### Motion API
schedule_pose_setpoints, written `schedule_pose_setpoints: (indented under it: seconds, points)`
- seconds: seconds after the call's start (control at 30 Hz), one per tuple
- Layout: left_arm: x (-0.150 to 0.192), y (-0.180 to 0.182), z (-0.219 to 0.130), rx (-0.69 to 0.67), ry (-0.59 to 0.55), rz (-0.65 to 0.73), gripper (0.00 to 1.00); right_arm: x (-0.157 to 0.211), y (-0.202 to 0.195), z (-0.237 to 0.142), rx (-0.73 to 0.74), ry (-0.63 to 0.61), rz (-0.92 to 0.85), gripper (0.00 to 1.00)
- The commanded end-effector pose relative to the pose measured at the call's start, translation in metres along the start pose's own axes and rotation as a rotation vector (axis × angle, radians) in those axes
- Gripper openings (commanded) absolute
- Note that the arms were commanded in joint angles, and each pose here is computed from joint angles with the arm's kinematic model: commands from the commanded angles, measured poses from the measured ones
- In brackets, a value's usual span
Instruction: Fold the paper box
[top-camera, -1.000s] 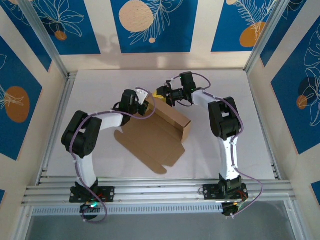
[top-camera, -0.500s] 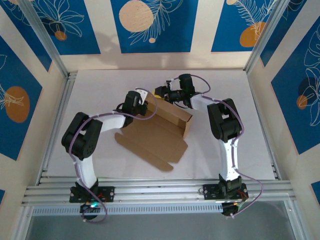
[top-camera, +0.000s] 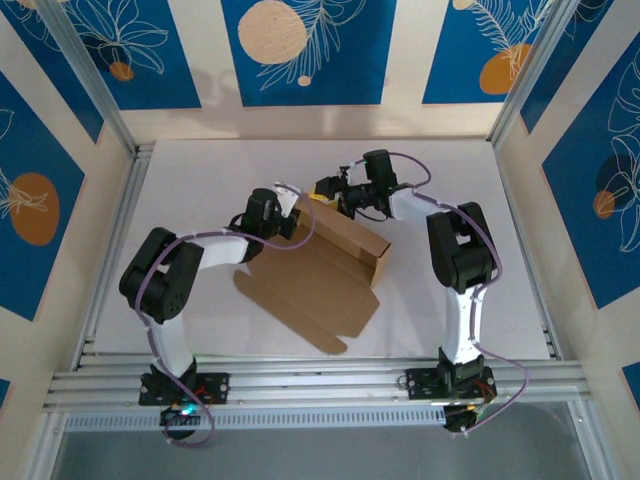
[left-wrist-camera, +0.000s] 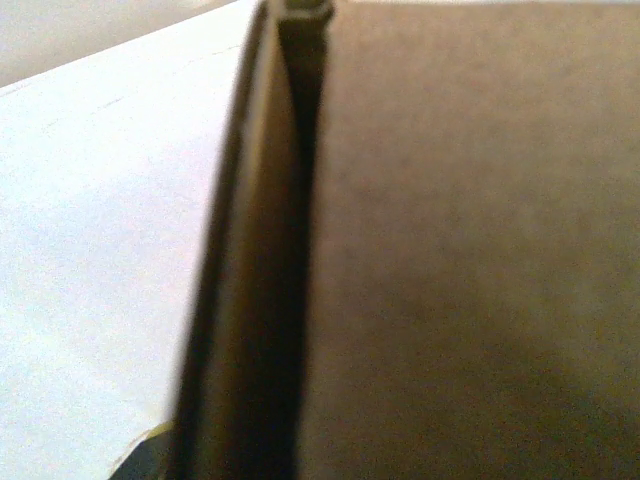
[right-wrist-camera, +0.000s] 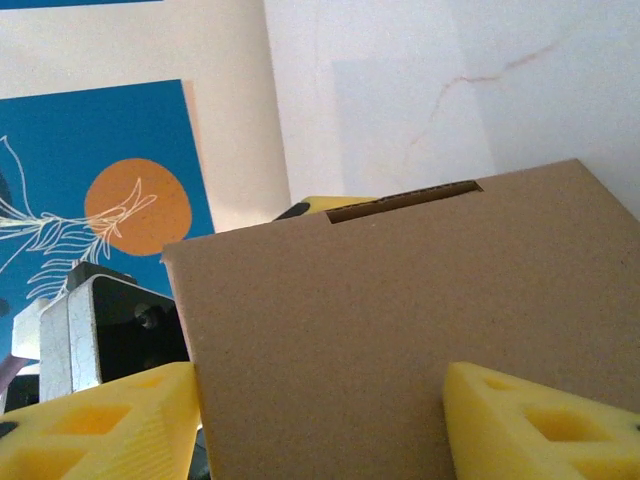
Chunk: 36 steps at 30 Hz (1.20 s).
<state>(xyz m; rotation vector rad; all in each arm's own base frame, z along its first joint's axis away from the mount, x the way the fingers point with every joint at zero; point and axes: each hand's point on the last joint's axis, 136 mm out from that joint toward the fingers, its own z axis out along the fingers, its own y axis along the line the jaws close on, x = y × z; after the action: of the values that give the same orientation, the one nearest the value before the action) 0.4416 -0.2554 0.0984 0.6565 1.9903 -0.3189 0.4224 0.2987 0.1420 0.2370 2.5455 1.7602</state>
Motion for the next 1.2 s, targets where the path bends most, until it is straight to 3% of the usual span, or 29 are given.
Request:
schedule_pose_setpoints:
  seconds: [0.0,0.13,0.43,0.67,0.73,0.8,1.0,1.17]
  points:
    - [0.000,-0.017,-0.004,0.097,-0.020,0.053,0.00,0.010,-0.030,-0.015,0.122,-0.001,0.101,0.60]
    - [-0.002,-0.025,-0.006,0.159,-0.022,0.061,0.00,0.012,-0.045,-0.012,0.154,-0.009,0.127,0.52]
    - [-0.004,0.002,0.000,0.007,-0.018,0.004,0.00,0.047,-0.049,0.029,0.090,0.108,0.162,0.38]
    - [-0.008,0.003,0.002,-0.001,-0.043,-0.026,0.00,0.065,-0.043,0.047,0.010,0.180,0.202,0.34]
    - [-0.008,-0.006,0.000,0.051,-0.063,-0.005,0.00,0.065,-0.038,0.046,-0.004,0.185,0.189,0.36]
    - [-0.008,-0.013,-0.003,0.087,-0.082,0.018,0.00,0.060,-0.036,0.037,0.000,0.160,0.178,0.45]
    - [-0.004,-0.021,-0.011,0.136,-0.074,0.072,0.00,0.019,-0.023,-0.016,-0.024,0.016,0.139,0.64]
    - [-0.009,-0.024,-0.015,0.170,-0.092,0.081,0.00,-0.006,-0.023,-0.047,-0.028,-0.067,0.151,0.66]
